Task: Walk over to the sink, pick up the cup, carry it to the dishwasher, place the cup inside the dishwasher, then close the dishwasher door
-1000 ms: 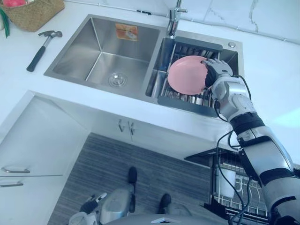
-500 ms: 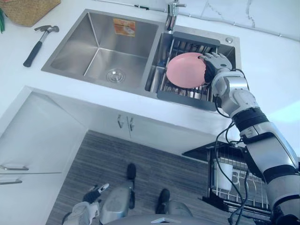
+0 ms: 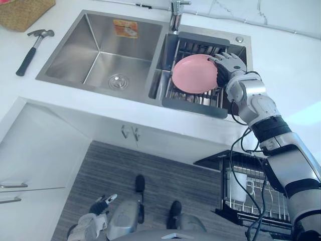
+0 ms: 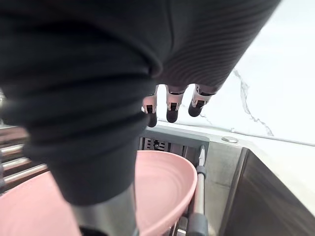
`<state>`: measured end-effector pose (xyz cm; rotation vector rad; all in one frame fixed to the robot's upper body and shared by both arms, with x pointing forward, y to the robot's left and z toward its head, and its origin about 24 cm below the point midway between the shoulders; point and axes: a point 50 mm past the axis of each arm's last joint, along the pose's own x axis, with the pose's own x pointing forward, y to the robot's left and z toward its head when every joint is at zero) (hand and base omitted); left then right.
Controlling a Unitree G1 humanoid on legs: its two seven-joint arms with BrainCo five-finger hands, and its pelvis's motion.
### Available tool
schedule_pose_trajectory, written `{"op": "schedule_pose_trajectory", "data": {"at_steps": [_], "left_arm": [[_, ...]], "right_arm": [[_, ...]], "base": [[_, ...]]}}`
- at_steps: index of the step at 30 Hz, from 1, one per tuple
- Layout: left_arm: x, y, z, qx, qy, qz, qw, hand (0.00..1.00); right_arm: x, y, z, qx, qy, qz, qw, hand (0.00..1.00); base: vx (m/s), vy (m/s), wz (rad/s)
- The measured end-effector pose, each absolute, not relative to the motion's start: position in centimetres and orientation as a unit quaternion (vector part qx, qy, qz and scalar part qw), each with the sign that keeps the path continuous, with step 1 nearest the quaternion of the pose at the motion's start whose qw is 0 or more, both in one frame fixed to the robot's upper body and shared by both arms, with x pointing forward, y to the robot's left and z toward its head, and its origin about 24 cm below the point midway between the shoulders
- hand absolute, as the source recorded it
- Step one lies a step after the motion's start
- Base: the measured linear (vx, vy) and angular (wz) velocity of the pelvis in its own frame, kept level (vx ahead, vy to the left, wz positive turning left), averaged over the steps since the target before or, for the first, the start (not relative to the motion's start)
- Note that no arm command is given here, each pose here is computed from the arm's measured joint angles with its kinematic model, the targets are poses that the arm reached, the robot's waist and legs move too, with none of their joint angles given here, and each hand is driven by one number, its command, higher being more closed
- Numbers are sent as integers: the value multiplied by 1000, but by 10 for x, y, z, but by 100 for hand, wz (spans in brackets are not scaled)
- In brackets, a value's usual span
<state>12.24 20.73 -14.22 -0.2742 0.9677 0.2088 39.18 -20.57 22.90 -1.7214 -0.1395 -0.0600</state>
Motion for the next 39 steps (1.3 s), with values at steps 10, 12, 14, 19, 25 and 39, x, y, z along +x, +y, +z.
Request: {"op": "schedule_pose_trajectory", "data": {"at_steps": [10,12,14,19,25,39], "left_arm": [[124,207,-142,-131,462,99,871,0],[125,207,-142,-131,462,99,871,0],[126,207,-142,-131,463,99,871,0],[124,207,-144,-140,466,105,867,0],[124,207,-144,-143,465,106,868,0],[137,205,-138,-160,443,106,875,0]], "right_arm": [[388,-206,213,-769,-48,-11,637,0],[388,-206,213,-770,-49,-11,636,0],[388,-206,211,-771,-47,-10,635,0],[389,-202,206,-776,-44,-3,629,0],[390,-208,203,-775,-39,-17,631,0],[396,-219,203,-780,-13,-42,624,0]], "base": [[-7,2,0],[-19,3,0],[0,0,0],[0,0,1],[0,0,0],[-7,-1,3]]}}
